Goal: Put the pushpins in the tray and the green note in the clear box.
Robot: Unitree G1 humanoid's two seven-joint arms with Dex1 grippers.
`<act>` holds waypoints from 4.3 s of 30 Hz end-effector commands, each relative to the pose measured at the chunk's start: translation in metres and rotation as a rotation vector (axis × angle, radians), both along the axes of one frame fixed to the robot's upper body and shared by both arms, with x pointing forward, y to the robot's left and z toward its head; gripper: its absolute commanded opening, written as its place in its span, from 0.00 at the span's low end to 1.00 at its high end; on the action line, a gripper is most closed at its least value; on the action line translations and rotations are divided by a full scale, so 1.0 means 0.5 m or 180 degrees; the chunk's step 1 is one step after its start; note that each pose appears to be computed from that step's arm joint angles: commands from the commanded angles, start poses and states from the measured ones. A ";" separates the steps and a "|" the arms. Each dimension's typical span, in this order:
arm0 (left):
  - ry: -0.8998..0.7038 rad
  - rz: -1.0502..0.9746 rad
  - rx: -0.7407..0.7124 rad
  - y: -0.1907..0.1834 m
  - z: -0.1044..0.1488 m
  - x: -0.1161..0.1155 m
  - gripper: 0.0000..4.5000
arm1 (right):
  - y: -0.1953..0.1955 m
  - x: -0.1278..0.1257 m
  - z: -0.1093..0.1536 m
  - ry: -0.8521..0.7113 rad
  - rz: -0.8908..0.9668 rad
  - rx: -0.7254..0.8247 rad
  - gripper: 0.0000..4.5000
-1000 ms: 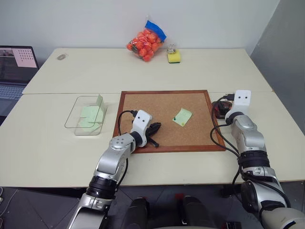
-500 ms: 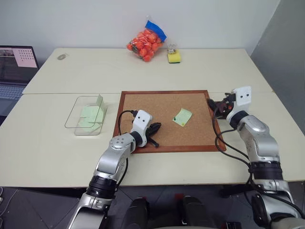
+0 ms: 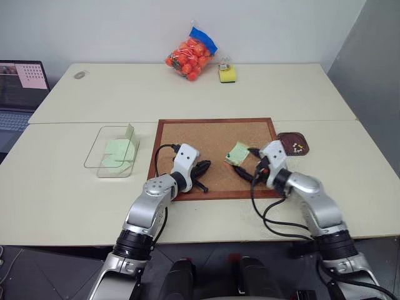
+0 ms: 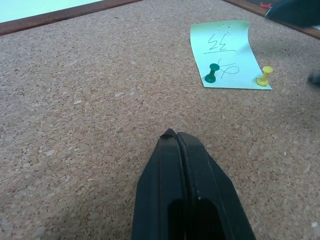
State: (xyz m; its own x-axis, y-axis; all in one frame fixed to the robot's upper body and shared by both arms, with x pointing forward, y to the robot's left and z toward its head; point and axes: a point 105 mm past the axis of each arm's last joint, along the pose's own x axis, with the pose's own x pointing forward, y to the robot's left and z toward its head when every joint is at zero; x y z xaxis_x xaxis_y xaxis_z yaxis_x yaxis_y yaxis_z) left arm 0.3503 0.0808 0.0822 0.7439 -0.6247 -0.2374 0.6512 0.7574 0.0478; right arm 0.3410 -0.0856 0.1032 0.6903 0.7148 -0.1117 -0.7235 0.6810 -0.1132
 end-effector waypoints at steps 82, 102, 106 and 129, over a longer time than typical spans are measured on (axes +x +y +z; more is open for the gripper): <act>0.0064 0.0001 0.0106 0.000 -0.017 -0.009 0.00 | -0.297 0.172 0.058 -0.0314 -0.2799 0.0184 0.12; 0.0065 -0.0018 0.0107 -0.003 -0.015 -0.008 0.00 | -0.278 0.159 0.089 -0.0570 -0.2514 0.0137 0.98; 0.0070 -0.0009 0.0099 -0.003 -0.016 -0.008 0.00 | -0.183 0.121 0.120 -0.0835 -0.1512 0.0107 0.98; 0.0035 0.0086 0.0084 0.009 -0.008 -0.002 0.00 | 0.052 0.052 0.012 -0.0299 0.0036 -0.0098 0.98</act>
State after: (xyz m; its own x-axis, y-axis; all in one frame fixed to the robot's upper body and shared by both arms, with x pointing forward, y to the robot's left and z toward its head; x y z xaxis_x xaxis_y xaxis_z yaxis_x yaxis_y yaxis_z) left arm 0.3504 0.0816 0.0837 0.7505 -0.6156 -0.2404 0.6449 0.7617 0.0627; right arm 0.3609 -0.0615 0.0934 0.6858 0.7195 -0.1098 -0.7271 0.6709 -0.1454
